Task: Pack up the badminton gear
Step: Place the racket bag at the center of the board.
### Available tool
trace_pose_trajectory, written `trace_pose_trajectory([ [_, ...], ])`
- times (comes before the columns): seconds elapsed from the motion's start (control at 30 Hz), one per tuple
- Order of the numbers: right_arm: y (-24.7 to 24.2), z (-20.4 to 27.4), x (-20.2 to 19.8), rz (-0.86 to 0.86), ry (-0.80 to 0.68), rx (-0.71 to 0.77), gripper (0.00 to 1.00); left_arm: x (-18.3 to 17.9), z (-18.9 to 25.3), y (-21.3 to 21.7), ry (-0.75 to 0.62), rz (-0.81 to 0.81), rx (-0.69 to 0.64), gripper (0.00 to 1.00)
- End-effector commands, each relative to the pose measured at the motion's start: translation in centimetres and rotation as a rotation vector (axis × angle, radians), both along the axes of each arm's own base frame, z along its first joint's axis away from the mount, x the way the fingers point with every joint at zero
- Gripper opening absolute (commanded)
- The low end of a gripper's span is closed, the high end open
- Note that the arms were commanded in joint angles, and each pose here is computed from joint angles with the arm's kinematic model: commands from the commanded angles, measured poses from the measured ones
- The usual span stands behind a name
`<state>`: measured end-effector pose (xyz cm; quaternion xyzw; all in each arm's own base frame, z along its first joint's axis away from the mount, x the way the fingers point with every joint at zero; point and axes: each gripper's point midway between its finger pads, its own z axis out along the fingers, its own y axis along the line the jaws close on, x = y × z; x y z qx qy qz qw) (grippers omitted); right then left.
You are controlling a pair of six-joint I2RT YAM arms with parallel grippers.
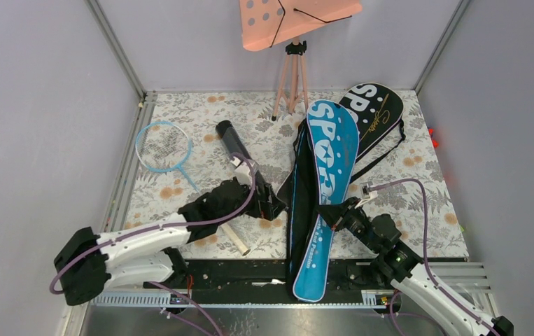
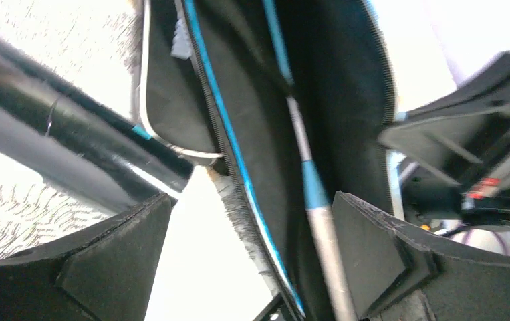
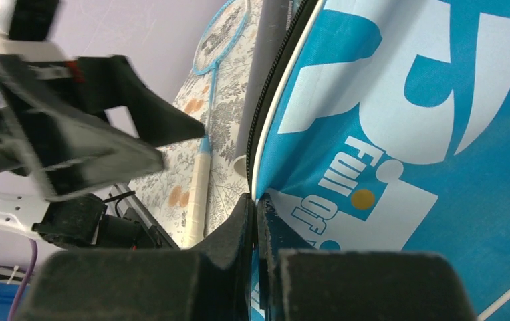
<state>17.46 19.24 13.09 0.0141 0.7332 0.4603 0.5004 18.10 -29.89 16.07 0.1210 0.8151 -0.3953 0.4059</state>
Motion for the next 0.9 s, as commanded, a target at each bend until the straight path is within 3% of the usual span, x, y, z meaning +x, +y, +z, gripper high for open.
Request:
trace_pose_trajectory([
  [0.0, 0.6, 6.9, -0.8, 0.057, -0.162, 0.107, 0.0, 0.8, -1.4, -0.8, 0.031, -0.003, 0.011, 0.99],
  [0.3, 1.2, 10.6, -2.4, 0.145, -0.249, 0.172, 0.0, 2.5, -3.0, -3.8, 0.08, -0.054, 0.055, 0.96],
  [0.53, 0.7, 13.2, -3.8, 0.176, -0.393, 0.208, 0.0, 3.1, -5.3, -3.3, 0.157, -0.039, 0.077, 0.95],
  [0.73, -0.3, 14.1, -4.3, 0.154, -0.44, 0.208, 0.0, 2.5, -6.1, -4.7, 0.191, -0.099, 0.041, 0.94],
  [0.87, -0.3, 13.8, -4.3, 0.149, -0.438, 0.21, 0.0, 1.6, -6.0, -6.5, 0.234, -0.189, -0.003, 0.87],
])
